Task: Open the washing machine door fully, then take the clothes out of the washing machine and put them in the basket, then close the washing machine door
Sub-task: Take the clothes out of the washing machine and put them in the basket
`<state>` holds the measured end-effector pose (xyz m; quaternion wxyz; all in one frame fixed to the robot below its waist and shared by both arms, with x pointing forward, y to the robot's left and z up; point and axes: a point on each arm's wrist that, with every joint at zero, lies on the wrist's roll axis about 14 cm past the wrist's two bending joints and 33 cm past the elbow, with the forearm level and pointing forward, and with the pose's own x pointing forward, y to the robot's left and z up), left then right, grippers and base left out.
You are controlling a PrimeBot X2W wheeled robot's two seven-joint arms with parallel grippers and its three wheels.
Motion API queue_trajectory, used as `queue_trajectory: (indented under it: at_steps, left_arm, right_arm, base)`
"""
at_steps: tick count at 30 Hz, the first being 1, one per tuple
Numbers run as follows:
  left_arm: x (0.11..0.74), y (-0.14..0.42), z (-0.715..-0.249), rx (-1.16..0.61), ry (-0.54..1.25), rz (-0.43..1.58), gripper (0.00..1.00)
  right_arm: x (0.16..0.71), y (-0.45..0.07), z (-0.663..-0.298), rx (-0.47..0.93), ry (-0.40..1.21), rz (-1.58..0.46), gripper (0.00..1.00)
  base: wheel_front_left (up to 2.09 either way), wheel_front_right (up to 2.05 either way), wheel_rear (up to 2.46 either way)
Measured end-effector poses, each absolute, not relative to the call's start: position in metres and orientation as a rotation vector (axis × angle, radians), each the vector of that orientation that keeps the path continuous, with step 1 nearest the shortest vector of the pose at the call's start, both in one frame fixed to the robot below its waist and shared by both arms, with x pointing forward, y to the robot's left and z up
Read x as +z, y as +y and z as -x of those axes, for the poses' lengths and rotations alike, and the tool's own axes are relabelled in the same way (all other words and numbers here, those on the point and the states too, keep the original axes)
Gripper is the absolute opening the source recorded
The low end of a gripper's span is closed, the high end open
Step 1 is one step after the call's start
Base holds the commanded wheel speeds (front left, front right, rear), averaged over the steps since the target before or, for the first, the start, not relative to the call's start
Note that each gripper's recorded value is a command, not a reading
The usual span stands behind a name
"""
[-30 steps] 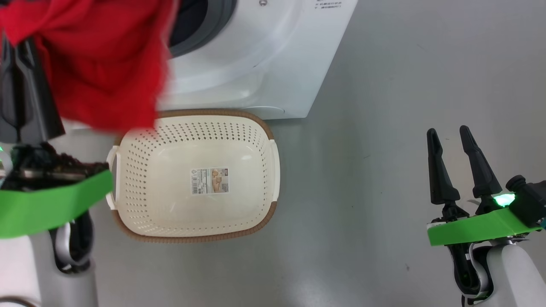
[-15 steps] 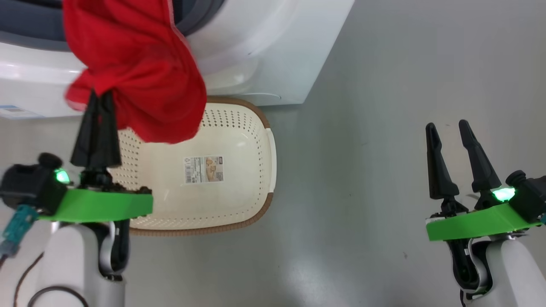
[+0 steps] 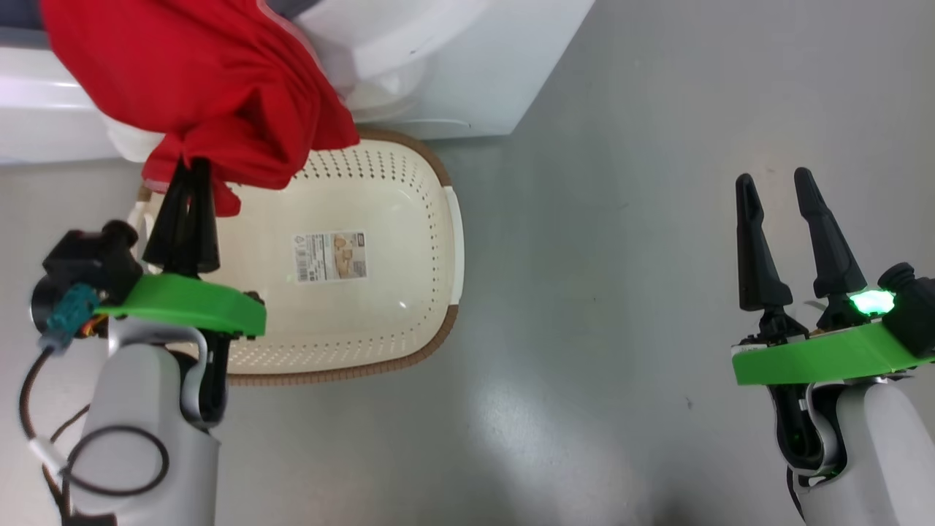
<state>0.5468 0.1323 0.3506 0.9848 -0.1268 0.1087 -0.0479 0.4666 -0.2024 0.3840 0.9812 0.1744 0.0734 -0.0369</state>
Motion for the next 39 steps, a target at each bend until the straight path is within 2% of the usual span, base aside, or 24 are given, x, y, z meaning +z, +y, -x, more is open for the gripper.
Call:
queue_trajectory:
  at_steps: [12,15,17,19,20,39]
  left_arm:
    - [0.298,0.116,-0.56,-0.122,0.364,0.226,0.0]
    - [0.293,0.113,-0.563,-0.129,0.376,0.219,0.27]
    - [0.291,0.111,-0.564,-0.133,0.382,0.219,0.54]
    - [0.291,0.111,-0.565,-0.133,0.383,0.219,0.89]
    - [0.291,0.111,-0.564,-0.133,0.384,0.218,1.0]
    - [0.322,0.128,-0.549,-0.119,0.305,0.192,1.0]
  right_arm:
    - [0.367,-0.207,-0.471,-0.091,0.176,-0.354,1.0]
    - [0.368,-0.208,-0.472,-0.092,0.173,-0.355,1.0]
    - [0.367,-0.208,-0.472,-0.094,0.175,-0.354,1.0]
    - [0.367,-0.208,-0.472,-0.093,0.174,-0.354,1.0]
    - [0.368,-0.208,-0.472,-0.093,0.174,-0.354,1.0]
    - [0.378,-0.195,-0.477,-0.057,0.15,-0.367,1.0]
  base:
    - [0.0,0.0,0.0]
    - [0.0,0.0,0.0]
    - [0.0,0.0,0.0]
    - [0.0,0.0,0.0]
    - [0.0,0.0,0.0]
    - [0.0,0.0,0.0]
